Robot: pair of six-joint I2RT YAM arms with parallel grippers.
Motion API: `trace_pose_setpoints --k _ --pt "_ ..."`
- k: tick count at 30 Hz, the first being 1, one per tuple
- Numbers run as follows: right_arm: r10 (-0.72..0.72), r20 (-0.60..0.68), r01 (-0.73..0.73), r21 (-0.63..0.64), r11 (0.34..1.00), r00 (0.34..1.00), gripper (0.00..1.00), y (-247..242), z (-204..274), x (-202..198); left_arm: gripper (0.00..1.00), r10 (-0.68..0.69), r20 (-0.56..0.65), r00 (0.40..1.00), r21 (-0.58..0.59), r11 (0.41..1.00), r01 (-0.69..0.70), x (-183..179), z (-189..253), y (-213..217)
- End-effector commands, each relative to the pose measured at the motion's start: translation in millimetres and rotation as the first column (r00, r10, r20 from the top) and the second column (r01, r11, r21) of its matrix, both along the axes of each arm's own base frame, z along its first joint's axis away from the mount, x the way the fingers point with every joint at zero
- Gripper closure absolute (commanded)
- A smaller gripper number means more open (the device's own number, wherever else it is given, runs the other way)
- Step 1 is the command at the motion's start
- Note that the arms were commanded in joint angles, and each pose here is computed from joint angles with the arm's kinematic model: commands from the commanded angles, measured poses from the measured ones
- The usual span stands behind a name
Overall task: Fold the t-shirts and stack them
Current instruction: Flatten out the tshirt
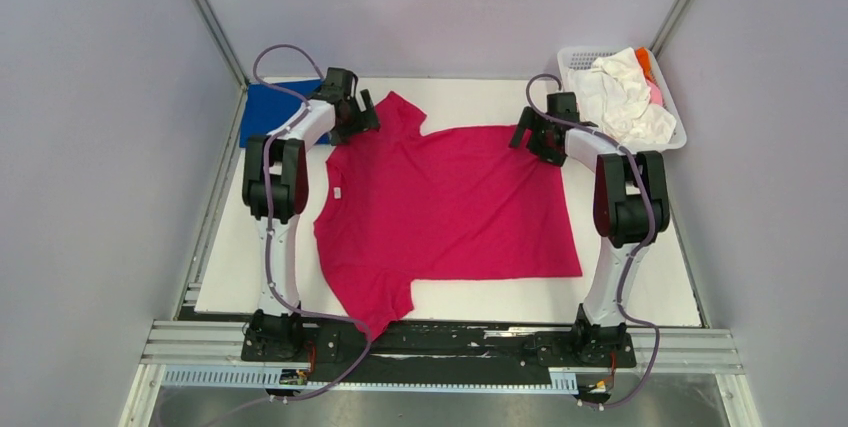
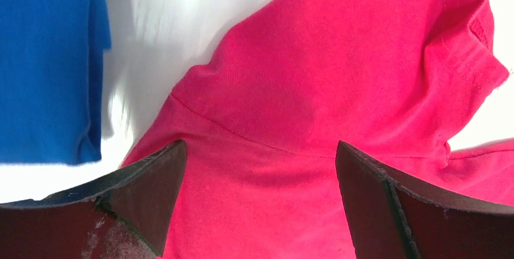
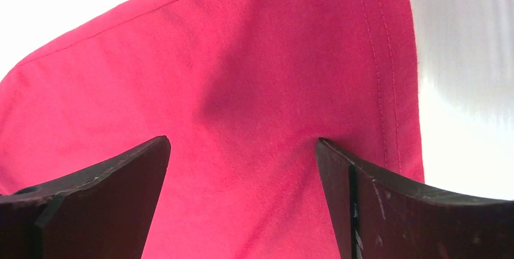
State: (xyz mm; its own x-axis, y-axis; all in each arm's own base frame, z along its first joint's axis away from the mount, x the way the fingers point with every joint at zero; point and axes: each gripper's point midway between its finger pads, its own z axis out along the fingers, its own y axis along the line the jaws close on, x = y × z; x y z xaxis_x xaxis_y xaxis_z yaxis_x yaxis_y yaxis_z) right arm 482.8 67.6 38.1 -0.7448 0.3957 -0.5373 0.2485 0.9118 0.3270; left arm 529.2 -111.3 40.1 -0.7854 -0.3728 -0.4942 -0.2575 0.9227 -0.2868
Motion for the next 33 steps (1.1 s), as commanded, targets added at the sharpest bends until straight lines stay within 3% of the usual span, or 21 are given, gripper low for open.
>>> trace_pose_setpoints --k 1,10,16,19,20,21,22,23,24,25,26,27,28,30,31,32,33 --pt "-0.051 -0.027 0.050 -0.042 0.998 0.998 0.00 -21.0 -13.6 13.2 0.00 0.023 -0.046 0.999 0.006 1.000 -0.023 14.5 -16.4 9.0" --pt "-0.016 0.052 0.019 -0.062 0.998 0.998 0.00 -25.5 9.6 48.1 0.00 -0.010 -0.013 1.000 -0.008 1.000 0.010 58.1 -21.0 2.3" --pt "0.045 0.192 -0.032 -0.072 0.997 0.980 0.00 -16.7 80.0 55.7 0.00 -0.101 0.132 0.986 -0.023 0.994 0.105 75.1 45.6 -18.5" --pt "0.077 0.253 -0.062 -0.068 0.996 0.964 0.00 -7.7 115.5 45.4 0.00 -0.135 0.232 0.963 0.017 0.991 0.135 66.1 106.4 -24.5" --pt "0.087 0.266 -0.074 -0.057 0.996 0.960 0.00 -3.9 123.8 40.2 0.00 -0.151 0.231 0.961 0.035 0.988 0.147 57.8 110.2 -27.8" --pt "0.095 0.279 -0.085 -0.048 0.995 0.956 0.00 -0.4 132.0 33.9 0.00 -0.156 0.284 0.946 0.043 0.988 0.150 51.3 142.0 -28.9" --pt "0.105 0.301 -0.098 -0.039 0.994 0.948 0.00 3.8 144.8 27.1 0.00 -0.176 0.265 0.948 0.058 0.984 0.167 39.5 137.0 -33.8" --pt "0.112 0.299 -0.108 -0.032 0.994 0.948 0.00 6.7 145.8 18.4 0.00 -0.178 0.320 0.931 0.070 0.984 0.165 30.9 168.0 -34.1" --pt "0.116 0.305 -0.113 -0.026 0.993 0.945 0.00 9.2 149.9 10.8 0.00 -0.190 0.299 0.935 0.084 0.981 0.172 18.2 160.5 -38.3" --pt "0.118 0.313 -0.118 -0.020 0.993 0.942 0.00 10.8 154.2 3.9 0.00 -0.192 0.342 0.920 0.099 0.981 0.168 5.1 187.9 -40.4" --pt "0.117 0.313 -0.119 -0.012 0.993 0.943 0.00 11.9 155.1 -4.1 0.00 -0.199 0.311 0.929 0.109 0.979 0.174 -8.9 175.8 -40.3" --pt "0.113 0.317 -0.119 -0.002 0.993 0.942 0.00 13.0 158.4 -11.7 0.00 -0.200 0.355 0.913 0.116 0.979 0.169 -24.6 202.1 -43.0" --pt "0.106 0.317 -0.115 0.009 0.993 0.942 0.00 13.8 159.6 -20.6 0.00 -0.205 0.316 0.926 0.127 0.977 0.173 -40.4 186.0 -42.1" --pt "0.075 0.318 -0.091 0.036 0.995 0.945 0.00 12.5 162.1 -38.8 0.00 -0.193 0.364 0.911 0.129 0.979 0.156 -79.3 211.0 -40.7" --pt "0.049 0.315 -0.070 0.056 0.996 0.948 0.00 11.3 162.4 -49.2 0.00 -0.197 0.316 0.928 0.134 0.978 0.162 -99.5 187.5 -44.4" --pt "0.025 0.316 -0.050 0.071 0.996 0.948 0.00 9.9 163.2 -59.3 0.00 -0.189 0.359 0.914 0.119 0.981 0.156 -115.4 203.8 -43.3" --pt "-0.007 0.311 -0.022 0.088 0.996 0.950 0.00 7.1 161.2 -70.2 0.00 -0.192 0.316 0.929 0.116 0.980 0.163 -135.7 181.4 -46.8"
